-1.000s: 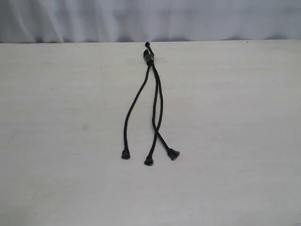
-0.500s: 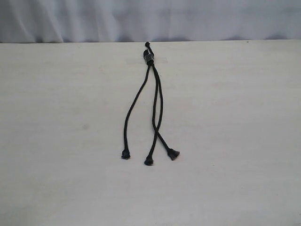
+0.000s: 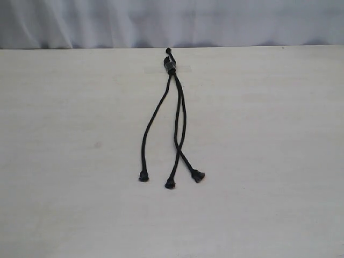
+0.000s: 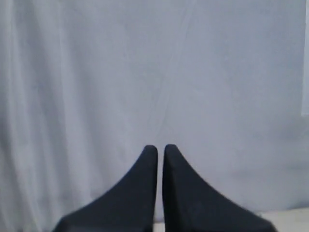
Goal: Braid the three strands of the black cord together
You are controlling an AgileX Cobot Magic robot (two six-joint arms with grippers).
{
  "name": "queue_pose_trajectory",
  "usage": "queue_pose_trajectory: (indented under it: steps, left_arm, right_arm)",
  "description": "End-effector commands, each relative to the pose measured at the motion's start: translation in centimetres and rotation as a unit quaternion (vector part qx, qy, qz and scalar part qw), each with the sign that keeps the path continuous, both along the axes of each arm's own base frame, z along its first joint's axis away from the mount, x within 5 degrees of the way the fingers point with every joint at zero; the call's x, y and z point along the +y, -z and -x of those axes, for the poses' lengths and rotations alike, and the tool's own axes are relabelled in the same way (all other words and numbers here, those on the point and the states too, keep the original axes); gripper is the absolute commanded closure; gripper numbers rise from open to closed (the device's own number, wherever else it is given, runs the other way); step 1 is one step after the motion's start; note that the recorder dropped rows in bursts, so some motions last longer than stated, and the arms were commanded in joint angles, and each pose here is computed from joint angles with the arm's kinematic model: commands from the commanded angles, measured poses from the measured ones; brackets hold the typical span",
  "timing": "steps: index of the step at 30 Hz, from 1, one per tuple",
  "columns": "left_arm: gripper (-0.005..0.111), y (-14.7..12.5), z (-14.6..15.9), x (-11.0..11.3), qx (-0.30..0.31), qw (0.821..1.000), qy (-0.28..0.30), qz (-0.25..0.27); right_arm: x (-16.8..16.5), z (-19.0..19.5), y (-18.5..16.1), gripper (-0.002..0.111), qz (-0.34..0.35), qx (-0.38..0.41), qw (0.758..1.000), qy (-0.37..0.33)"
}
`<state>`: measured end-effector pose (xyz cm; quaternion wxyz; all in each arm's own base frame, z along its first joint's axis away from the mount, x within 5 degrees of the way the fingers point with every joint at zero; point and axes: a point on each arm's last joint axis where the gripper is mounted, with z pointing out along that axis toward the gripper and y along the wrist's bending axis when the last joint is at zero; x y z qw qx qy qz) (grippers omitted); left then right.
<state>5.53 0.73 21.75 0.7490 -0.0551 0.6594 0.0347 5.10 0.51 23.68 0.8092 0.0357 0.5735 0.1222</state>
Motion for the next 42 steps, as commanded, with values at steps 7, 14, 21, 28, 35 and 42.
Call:
queue_pose_trajectory:
  steps: [7, 14, 21, 28, 35, 42]
  left_arm:
    - [0.107, -1.1, 0.3, 0.1, -0.068, 0.998, -0.004, -0.008]
    - [0.107, -3.1, -1.3, 0.4, 0.02, 1.0, -0.018, 0.003]
    - [0.107, -7.5, -7.8, 1.3, 0.22, 0.975, -0.008, 0.032]
    - [0.107, -6.5, -15.6, 2.3, 0.481, 0.873, 0.018, 0.076]
    - [0.107, -3.2, -19.5, 2.9, 0.565, 0.819, 0.023, 0.097]
    - [0.107, -2.2, -20.0, 2.3, 0.577, 0.801, 0.035, 0.154]
  right_arm:
    - [0.0, 0.5, -1.0, 0.104, -0.001, -0.066, 0.998, 0.002]
    - [-0.1, -0.8, -2.1, 0.104, 0.03, 0.078, 0.996, 0.017]
    - [0.0, -6.0, -5.7, 0.104, 0.047, 0.297, 0.953, 0.024]
    - [0.3, -13.8, -4.2, 0.104, 0.069, 0.486, 0.871, 0.026]
    - [0.9, -21.0, 0.1, 0.104, 0.06, 0.603, 0.796, 0.018]
    - [5.7, -24.7, 3.1, 0.104, 0.139, 0.656, 0.738, -0.082]
